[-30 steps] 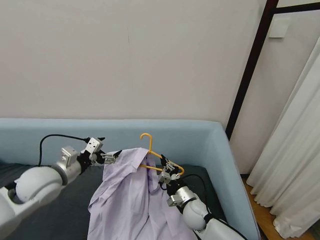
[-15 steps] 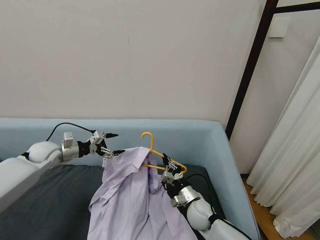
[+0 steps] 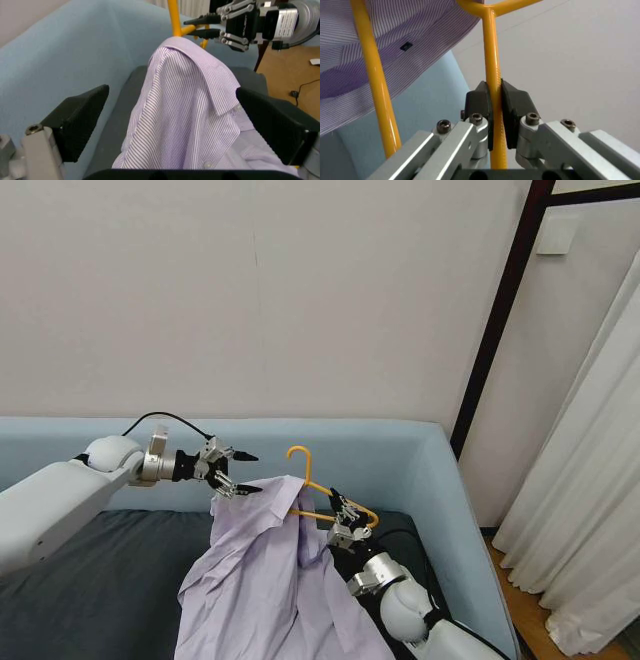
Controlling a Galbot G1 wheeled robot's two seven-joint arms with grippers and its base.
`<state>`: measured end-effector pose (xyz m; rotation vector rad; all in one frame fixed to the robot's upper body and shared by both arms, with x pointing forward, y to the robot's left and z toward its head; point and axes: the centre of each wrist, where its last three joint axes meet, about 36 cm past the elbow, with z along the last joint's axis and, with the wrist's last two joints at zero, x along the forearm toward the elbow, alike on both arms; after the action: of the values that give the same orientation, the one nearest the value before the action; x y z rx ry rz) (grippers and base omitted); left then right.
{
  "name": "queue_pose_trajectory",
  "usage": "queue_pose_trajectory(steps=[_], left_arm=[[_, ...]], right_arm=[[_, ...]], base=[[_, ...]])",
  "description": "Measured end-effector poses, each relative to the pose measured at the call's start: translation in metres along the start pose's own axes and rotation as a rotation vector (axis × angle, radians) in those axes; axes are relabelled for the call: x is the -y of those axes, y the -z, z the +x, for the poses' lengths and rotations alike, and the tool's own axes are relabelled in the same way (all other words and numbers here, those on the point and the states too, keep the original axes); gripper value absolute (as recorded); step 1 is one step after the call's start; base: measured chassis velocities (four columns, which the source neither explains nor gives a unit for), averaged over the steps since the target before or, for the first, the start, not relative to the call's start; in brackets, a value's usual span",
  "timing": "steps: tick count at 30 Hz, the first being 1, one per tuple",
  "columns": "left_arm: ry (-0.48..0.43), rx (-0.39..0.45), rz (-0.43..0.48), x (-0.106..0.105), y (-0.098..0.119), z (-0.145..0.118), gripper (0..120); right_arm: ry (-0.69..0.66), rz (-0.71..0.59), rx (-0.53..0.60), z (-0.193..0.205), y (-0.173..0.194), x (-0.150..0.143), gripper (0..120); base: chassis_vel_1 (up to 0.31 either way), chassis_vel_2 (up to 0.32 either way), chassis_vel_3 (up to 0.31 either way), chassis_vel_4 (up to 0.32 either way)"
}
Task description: Pick up the clothes from the sofa and hang them on the clothes hanger.
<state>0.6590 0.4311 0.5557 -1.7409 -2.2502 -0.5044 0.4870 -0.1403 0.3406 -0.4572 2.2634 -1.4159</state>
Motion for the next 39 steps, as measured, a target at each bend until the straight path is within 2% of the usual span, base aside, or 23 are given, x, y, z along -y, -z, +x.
queue_pose_trajectory(steps=[5,8,12,13,17,18,22,23,26,28,31,39], left_arm=[[-0.020,-0.014,0.003,-0.008,-0.001,-0.008,100],[-0.025,-0.019,0.007,-0.010,-0.003,-0.013,95],[-0.052,-0.043,0.010,-0.009,-0.008,-0.022,77],[-0.052,-0.043,0.010,-0.009,-0.008,-0.022,77],[-0.057,-0.051,0.015,-0.011,-0.012,-0.027,59],[-0.057,-0.051,0.015,-0.011,-0.012,-0.027,59],[-0.062,-0.051,0.018,-0.009,-0.015,-0.031,41],[-0.062,-0.051,0.018,-0.009,-0.015,-0.031,41],[-0.060,-0.050,0.019,-0.009,-0.015,-0.031,26],[-0.058,-0.050,0.018,-0.010,-0.014,-0.031,23],[-0.053,-0.049,0.015,-0.009,-0.014,-0.030,10],[-0.023,-0.035,0.010,-0.004,-0.022,-0.027,8]], right_arm=[[0.005,-0.009,-0.006,0.002,-0.002,0.002,5],[0.003,-0.010,-0.003,0.001,-0.002,0.005,5],[0.006,-0.005,0.002,0.002,-0.005,0.010,5],[0.006,-0.005,0.002,0.002,-0.005,0.010,5],[0.009,-0.006,0.020,0.003,-0.003,0.011,5],[0.009,-0.006,0.020,0.003,-0.003,0.011,5],[0.011,-0.009,0.027,0.003,-0.001,0.012,5],[0.011,-0.009,0.027,0.003,-0.001,0.012,5],[0.013,-0.007,0.039,0.002,-0.001,0.013,5],[0.013,-0.006,0.042,0.001,-0.001,0.014,5],[0.015,-0.005,0.047,0.001,0.000,0.013,5],[0.023,-0.010,0.054,0.001,0.002,0.012,5]], base=[[0.000,0.000,0.000,0.000],[0.000,0.000,0.000,0.000],[0.000,0.000,0.000,0.000],[0.000,0.000,0.000,0.000],[0.000,0.000,0.000,0.000],[0.000,0.000,0.000,0.000],[0.000,0.000,0.000,0.000],[0.000,0.000,0.000,0.000],[0.000,0.000,0.000,0.000],[0.000,0.000,0.000,0.000],[0.000,0.000,0.000,0.000],[0.000,0.000,0.000,0.000]])
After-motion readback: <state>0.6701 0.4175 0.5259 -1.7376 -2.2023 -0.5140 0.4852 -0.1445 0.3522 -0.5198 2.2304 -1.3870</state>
